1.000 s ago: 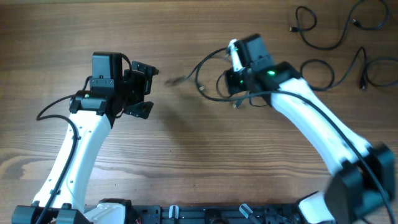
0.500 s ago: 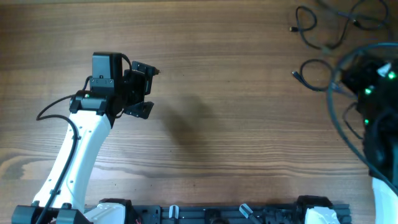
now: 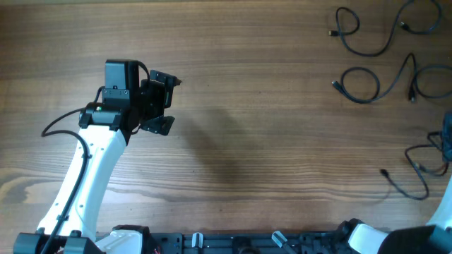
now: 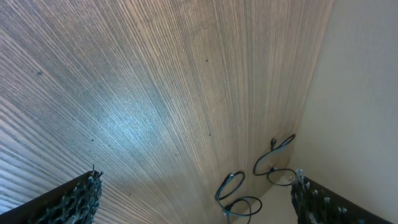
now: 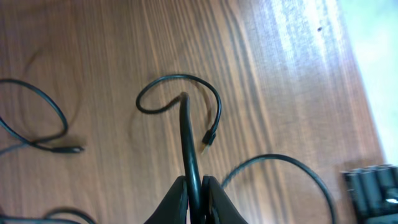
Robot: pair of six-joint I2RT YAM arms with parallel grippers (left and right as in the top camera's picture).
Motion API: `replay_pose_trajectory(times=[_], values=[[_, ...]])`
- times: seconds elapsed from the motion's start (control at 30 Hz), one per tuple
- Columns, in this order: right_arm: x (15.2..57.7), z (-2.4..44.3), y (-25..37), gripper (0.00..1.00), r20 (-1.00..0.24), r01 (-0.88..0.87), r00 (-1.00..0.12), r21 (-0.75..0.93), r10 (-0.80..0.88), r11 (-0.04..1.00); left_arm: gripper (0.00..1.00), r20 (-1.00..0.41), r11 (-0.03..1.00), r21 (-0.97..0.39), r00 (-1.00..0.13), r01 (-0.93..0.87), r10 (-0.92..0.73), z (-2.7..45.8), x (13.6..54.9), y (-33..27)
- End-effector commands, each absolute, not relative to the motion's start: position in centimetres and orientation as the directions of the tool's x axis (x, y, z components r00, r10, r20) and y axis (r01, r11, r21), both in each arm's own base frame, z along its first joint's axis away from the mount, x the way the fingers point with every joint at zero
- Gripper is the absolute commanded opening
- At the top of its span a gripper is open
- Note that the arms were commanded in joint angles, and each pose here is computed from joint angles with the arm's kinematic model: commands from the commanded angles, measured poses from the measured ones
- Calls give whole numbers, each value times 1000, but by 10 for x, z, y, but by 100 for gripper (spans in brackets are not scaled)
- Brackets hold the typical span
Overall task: Untangle cables
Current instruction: 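Carry the cable to the right side and lay it down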
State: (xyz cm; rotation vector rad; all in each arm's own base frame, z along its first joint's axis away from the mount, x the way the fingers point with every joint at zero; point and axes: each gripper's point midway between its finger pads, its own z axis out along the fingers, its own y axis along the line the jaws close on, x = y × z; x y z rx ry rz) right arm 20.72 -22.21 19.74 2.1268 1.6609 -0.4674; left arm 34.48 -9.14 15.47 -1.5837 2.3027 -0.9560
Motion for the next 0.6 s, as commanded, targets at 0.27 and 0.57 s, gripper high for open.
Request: replay_pose_trajectory(times=[0.27, 0.57], values=[[257, 191, -242, 4, -503, 975, 178, 207, 846, -81, 100, 181, 239, -613, -428, -753, -886, 158, 345, -91], [263, 108, -209, 7, -284, 996, 29, 93, 958, -3, 100, 181, 239, -613, -428, -753, -886, 158, 345, -91]])
